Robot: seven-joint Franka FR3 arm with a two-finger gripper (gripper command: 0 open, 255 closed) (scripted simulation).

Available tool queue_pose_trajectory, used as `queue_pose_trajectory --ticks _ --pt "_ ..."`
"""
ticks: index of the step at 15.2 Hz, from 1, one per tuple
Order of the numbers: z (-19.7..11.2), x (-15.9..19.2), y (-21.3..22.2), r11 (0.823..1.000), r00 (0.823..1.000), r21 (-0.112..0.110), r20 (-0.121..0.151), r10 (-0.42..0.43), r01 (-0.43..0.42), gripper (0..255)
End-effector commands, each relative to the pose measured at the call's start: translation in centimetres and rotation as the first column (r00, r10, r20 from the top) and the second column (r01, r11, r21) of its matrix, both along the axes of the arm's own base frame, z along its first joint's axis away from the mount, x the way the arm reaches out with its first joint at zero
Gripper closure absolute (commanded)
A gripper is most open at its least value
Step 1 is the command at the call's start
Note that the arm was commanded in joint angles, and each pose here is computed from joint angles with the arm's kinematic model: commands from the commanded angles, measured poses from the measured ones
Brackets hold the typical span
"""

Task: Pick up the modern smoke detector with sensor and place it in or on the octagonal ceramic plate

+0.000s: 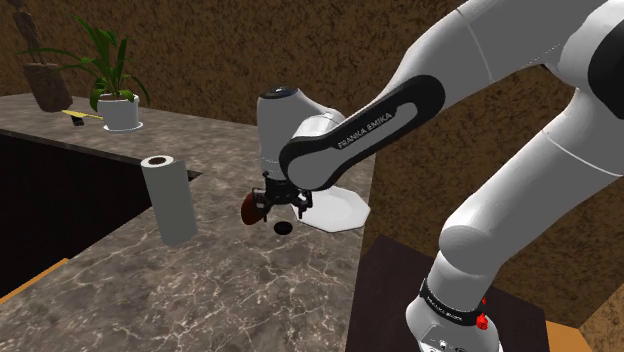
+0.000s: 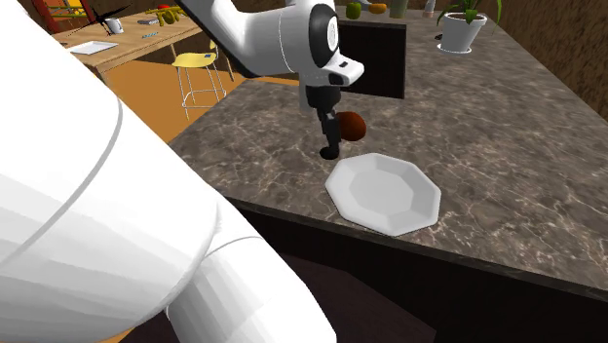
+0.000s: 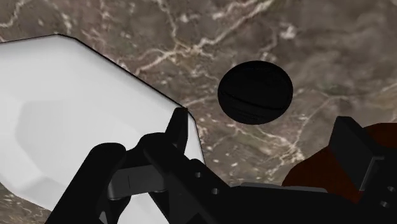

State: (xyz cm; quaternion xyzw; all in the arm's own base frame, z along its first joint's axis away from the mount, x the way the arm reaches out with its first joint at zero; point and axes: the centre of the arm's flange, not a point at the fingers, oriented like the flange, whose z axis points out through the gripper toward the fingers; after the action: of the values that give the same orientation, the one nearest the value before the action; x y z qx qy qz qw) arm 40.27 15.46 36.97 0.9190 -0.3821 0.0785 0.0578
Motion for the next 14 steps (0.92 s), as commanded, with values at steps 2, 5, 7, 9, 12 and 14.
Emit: queue_pose_trajectory --ticks 2,5,7,9,12,14 --pt "-1.4 0.1 -0.3 1.0 1.0 -0.003 0.01 -0.008 0.008 0" --pt "-2.7 0.2 -0.5 1.0 1.0 -0.003 0.01 -0.008 0.008 0" --pt "-2.7 0.2 -0.5 1.0 1.0 -0.003 0.01 -0.008 0.008 0" --pt "-2.7 0.2 -0.5 1.0 1.0 -0.003 0.01 -0.008 0.008 0" --pt "-2.7 0.2 -0.5 1.0 1.0 -0.003 0.01 -0.008 0.008 0" --pt "-2.8 0.2 -0.5 1.0 1.0 -0.003 0.01 -0.008 0.008 255"
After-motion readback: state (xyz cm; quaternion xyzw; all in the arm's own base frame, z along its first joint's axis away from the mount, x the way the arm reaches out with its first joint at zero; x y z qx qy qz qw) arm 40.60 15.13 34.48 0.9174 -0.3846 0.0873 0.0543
